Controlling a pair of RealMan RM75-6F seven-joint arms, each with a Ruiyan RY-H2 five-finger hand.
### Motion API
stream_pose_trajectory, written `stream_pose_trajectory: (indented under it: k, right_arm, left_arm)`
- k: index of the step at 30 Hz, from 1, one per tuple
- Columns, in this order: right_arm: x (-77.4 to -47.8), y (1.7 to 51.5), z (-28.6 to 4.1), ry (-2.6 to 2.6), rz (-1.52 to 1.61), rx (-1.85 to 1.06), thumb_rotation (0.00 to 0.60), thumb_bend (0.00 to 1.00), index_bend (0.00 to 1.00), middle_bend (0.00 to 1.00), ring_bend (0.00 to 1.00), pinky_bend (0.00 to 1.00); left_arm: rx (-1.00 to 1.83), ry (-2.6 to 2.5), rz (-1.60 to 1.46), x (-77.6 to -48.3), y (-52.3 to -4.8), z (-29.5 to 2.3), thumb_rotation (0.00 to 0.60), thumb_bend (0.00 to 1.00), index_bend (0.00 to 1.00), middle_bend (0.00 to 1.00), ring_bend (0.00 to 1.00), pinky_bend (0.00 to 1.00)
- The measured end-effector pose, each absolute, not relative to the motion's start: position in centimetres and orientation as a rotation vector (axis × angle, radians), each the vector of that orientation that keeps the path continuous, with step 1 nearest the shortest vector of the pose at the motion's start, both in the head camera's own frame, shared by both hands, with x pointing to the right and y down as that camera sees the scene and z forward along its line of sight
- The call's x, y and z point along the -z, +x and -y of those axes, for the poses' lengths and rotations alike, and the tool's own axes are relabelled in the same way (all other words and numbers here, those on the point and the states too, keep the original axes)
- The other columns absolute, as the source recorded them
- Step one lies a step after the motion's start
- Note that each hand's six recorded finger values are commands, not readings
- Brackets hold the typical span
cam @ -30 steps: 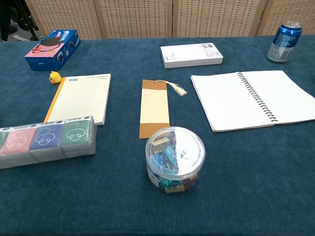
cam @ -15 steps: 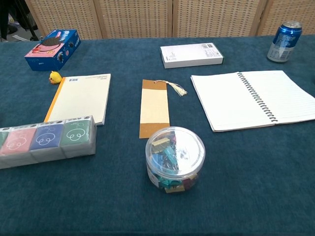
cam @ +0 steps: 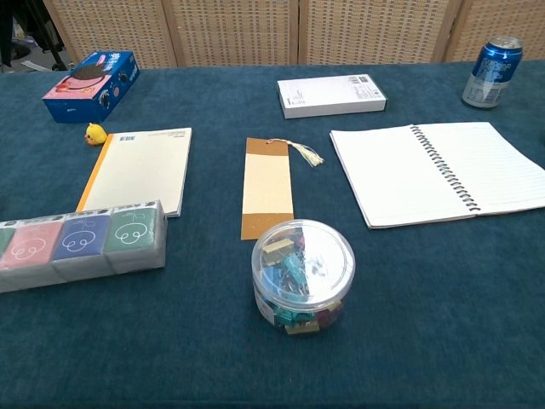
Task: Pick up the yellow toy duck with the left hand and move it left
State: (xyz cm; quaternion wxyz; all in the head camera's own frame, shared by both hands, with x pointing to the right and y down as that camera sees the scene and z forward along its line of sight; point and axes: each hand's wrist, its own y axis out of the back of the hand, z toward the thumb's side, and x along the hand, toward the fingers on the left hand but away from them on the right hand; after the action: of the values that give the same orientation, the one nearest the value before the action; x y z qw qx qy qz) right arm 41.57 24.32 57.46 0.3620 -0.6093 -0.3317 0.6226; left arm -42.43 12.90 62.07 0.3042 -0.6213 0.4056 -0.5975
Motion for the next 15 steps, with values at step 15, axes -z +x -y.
stream_pose_trajectory:
  k: [15]
  right_arm:
    - [-57.4, 41.6, -24.2, -1.575, 0.863, -1.598, 0.6, 0.0, 0.17, 0.0, 0.0, 0.09]
  left_arm:
    - [1.714, -1.659, -1.018, -65.4, -39.9, -6.2, 0.6, 0.21, 0.33, 0.0, 0.0, 0.0]
